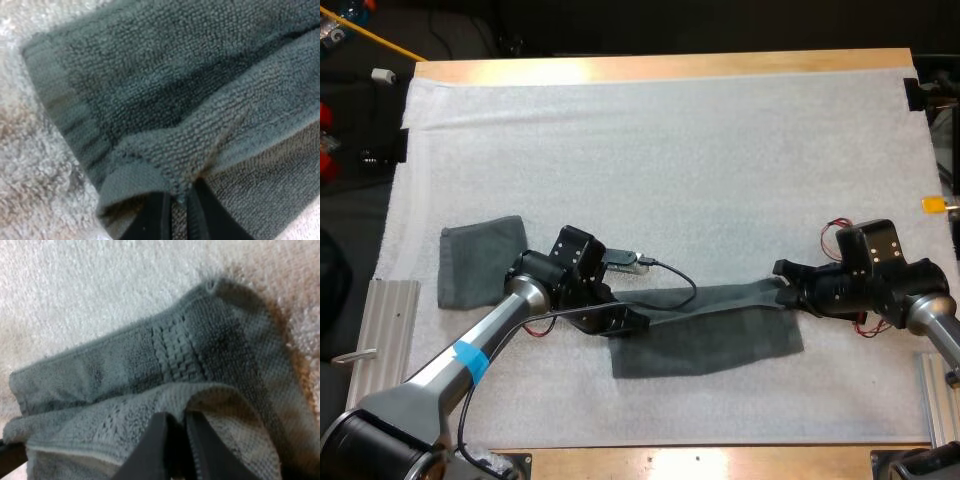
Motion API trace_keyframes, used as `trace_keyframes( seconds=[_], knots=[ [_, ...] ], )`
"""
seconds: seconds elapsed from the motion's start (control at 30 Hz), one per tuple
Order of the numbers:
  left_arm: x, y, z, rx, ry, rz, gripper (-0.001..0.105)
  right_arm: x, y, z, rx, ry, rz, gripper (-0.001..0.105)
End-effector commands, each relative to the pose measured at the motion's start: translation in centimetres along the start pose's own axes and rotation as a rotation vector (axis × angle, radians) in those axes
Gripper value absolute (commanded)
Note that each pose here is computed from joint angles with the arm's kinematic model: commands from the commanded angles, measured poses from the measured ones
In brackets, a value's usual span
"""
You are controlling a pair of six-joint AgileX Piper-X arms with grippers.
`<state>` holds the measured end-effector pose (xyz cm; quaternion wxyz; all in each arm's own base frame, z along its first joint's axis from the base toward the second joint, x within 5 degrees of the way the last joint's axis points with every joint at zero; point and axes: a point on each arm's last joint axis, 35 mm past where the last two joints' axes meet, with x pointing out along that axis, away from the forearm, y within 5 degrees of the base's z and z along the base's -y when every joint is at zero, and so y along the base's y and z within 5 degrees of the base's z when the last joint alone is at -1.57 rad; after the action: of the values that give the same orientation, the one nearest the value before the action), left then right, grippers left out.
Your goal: Pick towel from pile, fold and stack
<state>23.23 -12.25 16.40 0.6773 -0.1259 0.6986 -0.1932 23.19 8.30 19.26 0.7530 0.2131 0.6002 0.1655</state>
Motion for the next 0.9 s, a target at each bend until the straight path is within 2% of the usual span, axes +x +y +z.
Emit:
trace_keyframes(
  seconds=[0.0, 0.1, 0.17, 0.23, 0.37, 0.47, 0.6, 0.7, 0.87],
  knots=[
    [-0.1, -0.1, 0.0, 0.001, -0.011, 0.011, 0.000, 0.0, 0.0, 0.1, 0.001, -0.005, -0.006, 0.000],
    [-0.1, -0.1, 0.1, 0.005, -0.017, 0.003, 0.000, 0.0, 0.0, 0.1, 0.001, -0.005, -0.006, 0.000],
    [-0.1, -0.2, 0.3, 0.011, -0.028, -0.002, 0.004, 0.0, 0.1, 0.1, -0.001, -0.009, -0.003, 0.004],
    [-0.2, -0.3, 0.4, 0.016, -0.033, -0.021, 0.012, 0.0, 0.1, 0.2, -0.006, -0.017, 0.003, 0.013],
    [-0.7, -0.9, 1.0, 0.031, -0.056, -0.053, 0.043, -0.1, 0.4, 0.7, -0.035, -0.047, 0.048, 0.043],
    [-1.7, -1.6, 1.6, 0.051, -0.091, -0.066, 0.056, -0.1, 0.8, 1.0, -0.071, -0.064, 0.102, 0.050],
    [-3.9, -2.8, 1.9, 0.095, -0.164, -0.093, 0.057, -0.6, 1.1, 1.0, -0.147, -0.085, 0.113, 0.050],
    [-5.6, -3.4, 1.2, 0.119, -0.211, -0.111, 0.057, -1.5, 1.3, 0.6, -0.209, -0.103, 0.101, 0.050],
    [-8.4, -4.1, -0.7, 0.146, -0.264, -0.131, 0.057, -3.6, 1.3, -0.6, -0.331, -0.136, -0.029, 0.050]
  ],
)
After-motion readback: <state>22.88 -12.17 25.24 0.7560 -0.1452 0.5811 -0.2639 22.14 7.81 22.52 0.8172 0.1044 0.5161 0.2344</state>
